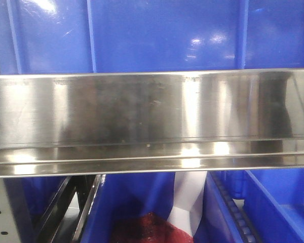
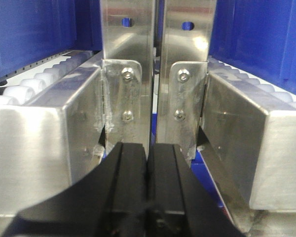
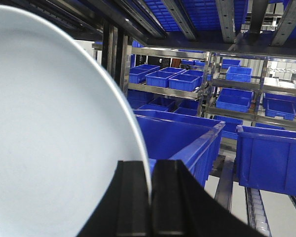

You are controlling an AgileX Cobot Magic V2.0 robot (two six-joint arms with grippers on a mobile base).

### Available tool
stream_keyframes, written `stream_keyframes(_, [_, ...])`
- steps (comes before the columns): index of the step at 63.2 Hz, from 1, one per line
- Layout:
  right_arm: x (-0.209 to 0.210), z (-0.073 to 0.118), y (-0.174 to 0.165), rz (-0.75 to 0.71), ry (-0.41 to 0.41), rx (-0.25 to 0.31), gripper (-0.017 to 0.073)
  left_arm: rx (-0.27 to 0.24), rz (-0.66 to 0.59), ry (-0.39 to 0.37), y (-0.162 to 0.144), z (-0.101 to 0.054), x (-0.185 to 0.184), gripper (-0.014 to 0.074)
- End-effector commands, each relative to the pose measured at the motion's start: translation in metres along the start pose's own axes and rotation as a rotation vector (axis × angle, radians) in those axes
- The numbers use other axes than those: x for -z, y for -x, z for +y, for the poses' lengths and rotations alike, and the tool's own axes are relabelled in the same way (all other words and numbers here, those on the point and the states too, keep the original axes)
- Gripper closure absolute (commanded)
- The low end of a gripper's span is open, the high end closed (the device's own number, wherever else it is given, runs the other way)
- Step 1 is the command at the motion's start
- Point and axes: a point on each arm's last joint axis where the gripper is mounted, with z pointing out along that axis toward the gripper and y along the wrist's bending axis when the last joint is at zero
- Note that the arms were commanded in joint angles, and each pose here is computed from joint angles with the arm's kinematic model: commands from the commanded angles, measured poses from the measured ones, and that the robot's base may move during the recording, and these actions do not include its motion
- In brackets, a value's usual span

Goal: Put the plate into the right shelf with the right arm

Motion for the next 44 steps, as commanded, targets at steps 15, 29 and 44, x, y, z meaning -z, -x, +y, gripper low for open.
stream_keyframes(15, [0.001,0.0,0.027,-0.196,0.002,-0.027,0.0505,0.009,-0.08,0.003,0.005,0.0,0.0,0.064])
stream_keyframes(29, [0.003,-0.003,0.074,-0.333,0.004,-0.072,0.0505,0.009,-0.08,0.003,0.005,0.0,0.0,0.064])
stream_keyframes(44, [-0.049,-0.005,0.113,-0.221,0.001,-0.079,0.0505,0.009,-0.08,0.003,0.005,0.0,0.0,0.064])
